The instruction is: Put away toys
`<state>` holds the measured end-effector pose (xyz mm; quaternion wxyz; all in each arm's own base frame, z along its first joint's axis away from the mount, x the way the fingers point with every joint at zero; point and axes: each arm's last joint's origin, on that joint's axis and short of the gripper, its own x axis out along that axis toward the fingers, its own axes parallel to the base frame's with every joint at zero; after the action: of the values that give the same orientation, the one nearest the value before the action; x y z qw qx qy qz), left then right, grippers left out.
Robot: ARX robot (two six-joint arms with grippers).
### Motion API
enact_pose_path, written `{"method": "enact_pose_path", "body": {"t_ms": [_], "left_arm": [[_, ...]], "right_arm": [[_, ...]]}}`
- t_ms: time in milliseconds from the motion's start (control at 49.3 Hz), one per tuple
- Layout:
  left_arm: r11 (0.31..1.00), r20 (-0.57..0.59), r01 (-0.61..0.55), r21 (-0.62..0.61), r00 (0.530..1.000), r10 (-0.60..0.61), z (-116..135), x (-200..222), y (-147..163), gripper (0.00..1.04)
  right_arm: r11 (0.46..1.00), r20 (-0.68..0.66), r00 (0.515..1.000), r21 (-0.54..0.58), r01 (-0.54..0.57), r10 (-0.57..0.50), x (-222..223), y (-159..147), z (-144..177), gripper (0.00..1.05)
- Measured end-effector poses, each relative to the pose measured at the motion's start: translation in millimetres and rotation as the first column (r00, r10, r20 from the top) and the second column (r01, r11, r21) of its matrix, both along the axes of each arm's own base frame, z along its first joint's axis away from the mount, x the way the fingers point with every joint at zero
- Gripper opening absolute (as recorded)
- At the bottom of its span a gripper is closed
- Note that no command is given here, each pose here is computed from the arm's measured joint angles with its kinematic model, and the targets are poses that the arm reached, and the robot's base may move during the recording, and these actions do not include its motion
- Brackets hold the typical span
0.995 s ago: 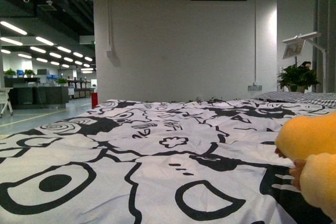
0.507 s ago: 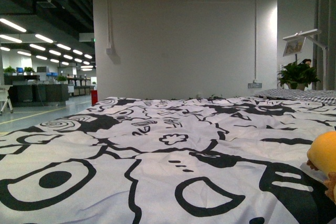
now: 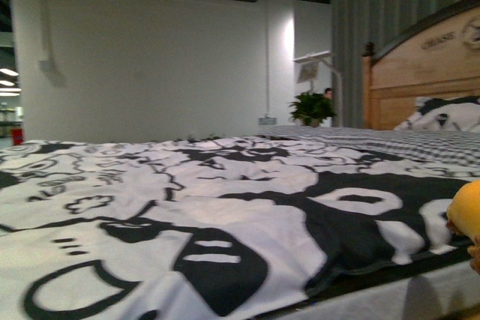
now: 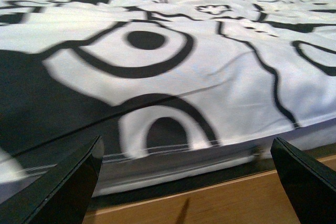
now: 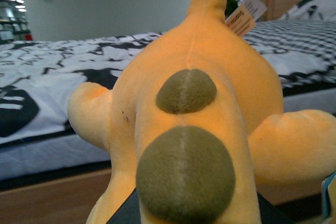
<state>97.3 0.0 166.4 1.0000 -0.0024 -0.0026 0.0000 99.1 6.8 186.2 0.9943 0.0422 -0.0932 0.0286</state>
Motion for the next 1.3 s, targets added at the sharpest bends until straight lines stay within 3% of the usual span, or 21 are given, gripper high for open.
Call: {"method": "enact_pose_path", "body": {"t_ms": [1299], "left_arm": [[1.0,0.0,-0.002,0.0,1.0,0.002,0.0,0.0,0.0,0.99]], "right_arm": [[1.0,0.0,1.0,0.004,-0.005,0.005,-0.1,0.1,0.0,0.19]]}}
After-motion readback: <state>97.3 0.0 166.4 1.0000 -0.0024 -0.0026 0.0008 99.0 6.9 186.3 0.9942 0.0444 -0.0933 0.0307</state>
